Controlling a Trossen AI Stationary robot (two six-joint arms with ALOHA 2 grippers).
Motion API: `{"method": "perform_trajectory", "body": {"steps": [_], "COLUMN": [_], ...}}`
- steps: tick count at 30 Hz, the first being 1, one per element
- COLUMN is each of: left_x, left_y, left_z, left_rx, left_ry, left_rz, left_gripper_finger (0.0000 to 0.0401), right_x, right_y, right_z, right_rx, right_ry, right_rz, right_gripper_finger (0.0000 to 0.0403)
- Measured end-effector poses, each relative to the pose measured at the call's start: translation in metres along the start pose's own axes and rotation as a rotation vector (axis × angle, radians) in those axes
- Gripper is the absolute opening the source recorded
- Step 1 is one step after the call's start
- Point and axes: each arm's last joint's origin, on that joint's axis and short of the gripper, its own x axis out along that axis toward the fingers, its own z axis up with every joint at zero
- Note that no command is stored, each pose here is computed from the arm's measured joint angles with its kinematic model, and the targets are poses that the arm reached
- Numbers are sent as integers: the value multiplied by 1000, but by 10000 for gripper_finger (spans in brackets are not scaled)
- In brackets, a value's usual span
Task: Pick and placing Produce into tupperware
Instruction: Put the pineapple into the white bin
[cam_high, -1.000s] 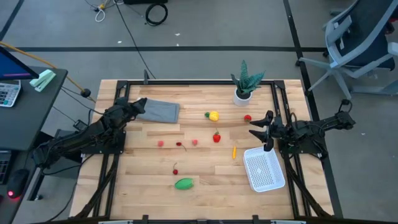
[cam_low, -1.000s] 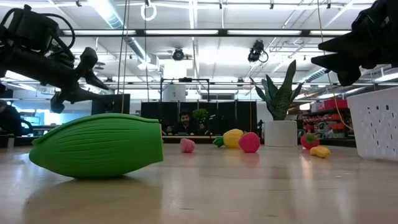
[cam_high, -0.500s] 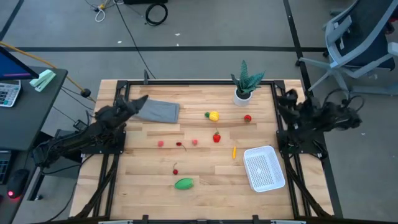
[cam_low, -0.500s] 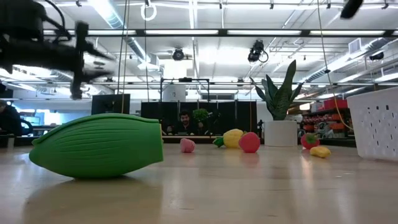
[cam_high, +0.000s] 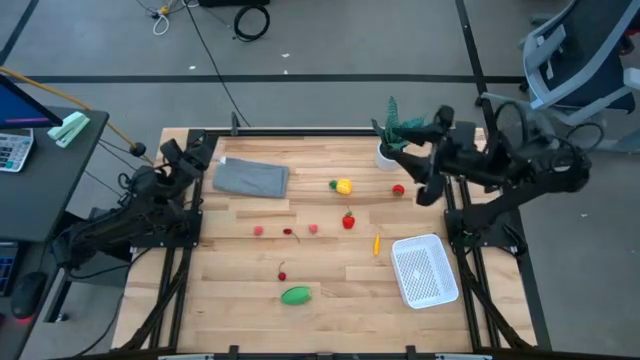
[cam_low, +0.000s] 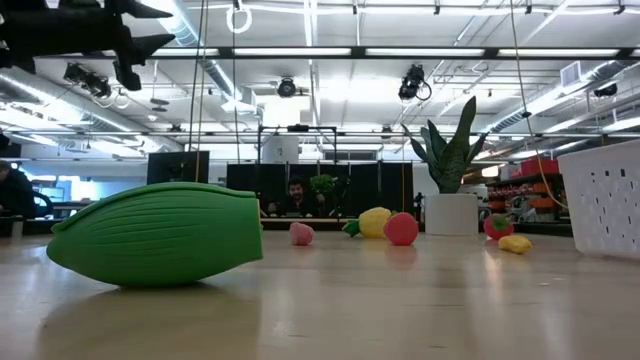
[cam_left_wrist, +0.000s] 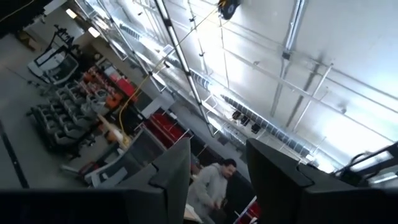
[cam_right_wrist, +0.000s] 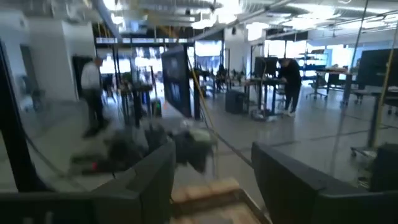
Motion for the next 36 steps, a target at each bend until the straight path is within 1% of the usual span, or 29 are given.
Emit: {"method": "perform_trajectory", "body": {"steps": [2,5,9,14,17,21,26,28,30,33,36], "left_x": [1,2,2,2,1,1,1,1,1,2,2], "left_y": [-2,-4,-2,1,4,4,4,4,3,3,4], "left_z": [2,3,1,-3,-5,-5,-5,-5,-4,-4,-3], "left_rx": [1,0,32,79,89,83,59,51,50,61,80], "left_ry": [3,4,28,69,97,101,93,93,87,82,76], "left_rz": [3,-2,11,48,73,77,72,72,67,67,71], "left_gripper_finger": [162,162,162,162,162,162,162,162,162,162,162], "right_x": [16,34,45,47,47,54,68,75,84,103,125], "right_y": [9,20,27,27,19,-4,-45,-60,-73,-89,-104], "right_z": [15,32,51,61,60,38,-6,-23,-41,-71,-100], "right_rx": [32,33,2,6,-17,5,74,92,81,13,-28], "right_ry": [-22,-45,-50,-12,42,219,525,656,803,1015,1169], "right_rz": [0,1,-1,-2,-53,-212,-437,-486,-489,-435,-383], "right_gripper_finger": [220,220,220,220,220,220,220,220,222,226,238]}}
